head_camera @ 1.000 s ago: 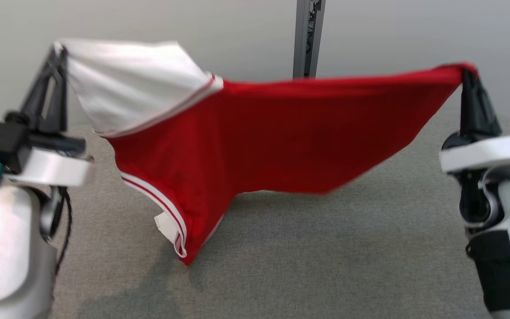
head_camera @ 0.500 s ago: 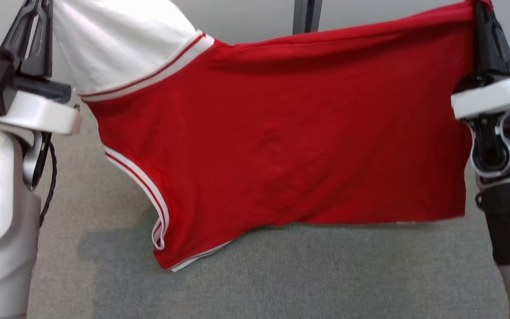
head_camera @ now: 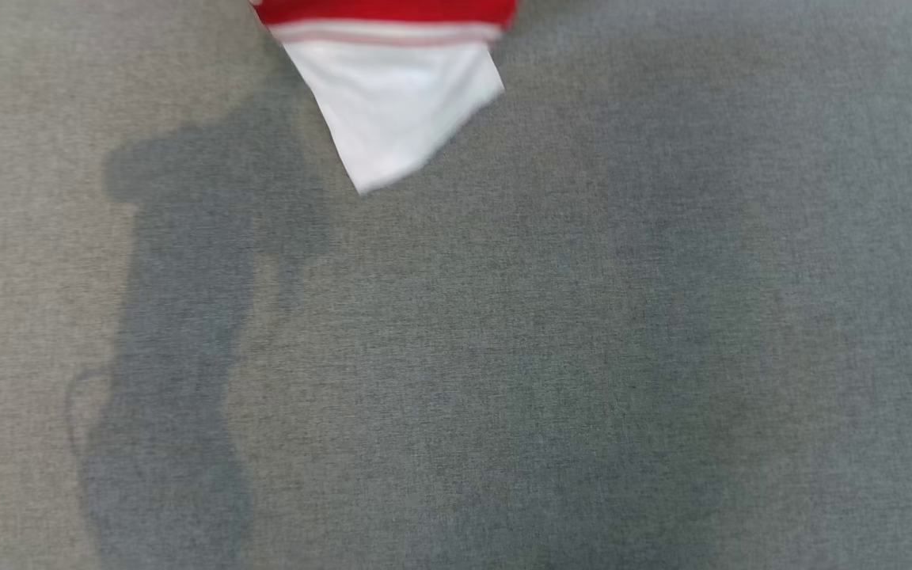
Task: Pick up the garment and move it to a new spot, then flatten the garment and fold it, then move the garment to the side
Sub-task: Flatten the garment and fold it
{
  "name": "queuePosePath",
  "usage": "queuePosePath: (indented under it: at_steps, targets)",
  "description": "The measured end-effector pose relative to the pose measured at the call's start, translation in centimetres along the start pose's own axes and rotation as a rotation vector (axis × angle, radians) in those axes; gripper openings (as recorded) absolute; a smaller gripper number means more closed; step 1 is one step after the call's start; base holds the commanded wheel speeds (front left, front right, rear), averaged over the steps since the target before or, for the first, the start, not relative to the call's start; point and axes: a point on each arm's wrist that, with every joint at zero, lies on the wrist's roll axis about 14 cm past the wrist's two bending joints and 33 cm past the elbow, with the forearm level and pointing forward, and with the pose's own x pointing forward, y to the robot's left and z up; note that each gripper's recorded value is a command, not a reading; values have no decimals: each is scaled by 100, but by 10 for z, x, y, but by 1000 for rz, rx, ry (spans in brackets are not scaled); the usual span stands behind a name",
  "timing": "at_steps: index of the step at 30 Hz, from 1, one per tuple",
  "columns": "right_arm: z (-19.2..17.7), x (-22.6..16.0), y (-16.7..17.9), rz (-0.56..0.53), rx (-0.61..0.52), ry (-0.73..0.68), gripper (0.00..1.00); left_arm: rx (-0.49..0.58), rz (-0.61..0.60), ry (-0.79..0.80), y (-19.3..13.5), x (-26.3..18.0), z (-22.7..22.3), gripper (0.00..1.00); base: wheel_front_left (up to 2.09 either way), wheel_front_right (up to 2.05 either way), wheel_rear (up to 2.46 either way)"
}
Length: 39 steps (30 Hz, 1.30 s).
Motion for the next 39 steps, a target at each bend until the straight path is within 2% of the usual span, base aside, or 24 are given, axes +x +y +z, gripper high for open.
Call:
queuePosePath:
  at_steps: [6,9,12,17,21,24,27,31,39]
  targets:
    - [11,2,-31,-68,-26,-72,0,-2,40,-92,1,14,14,0,0,0,0]
    - [-31,-17,-43,-97,-25,18,0,-36,47,-54,-6,0,-6,0,0,0,0]
    - [-91,-57,-54,-133,-6,178,0,-101,22,53,-31,-34,-41,0,0,0,0]
    - [-159,-137,-71,-218,58,400,0,-251,21,270,-76,-113,-88,0,0,0,0]
    - [-194,-215,-72,-298,131,568,0,-347,-5,426,-112,-178,-100,0,0,0,0]
    - [-210,-276,-61,-332,175,703,0,-411,9,535,-127,-226,-100,0,0,0,0]
    - [-212,-322,-52,-380,236,781,0,-453,32,623,-134,-266,-95,0,0,0,0]
    - [-198,-359,-43,-410,284,829,0,-493,41,698,-142,-308,-79,0,0,0,0]
    - [-163,-405,-42,-467,321,820,0,-525,18,813,-157,-384,-46,0,0,0,0]
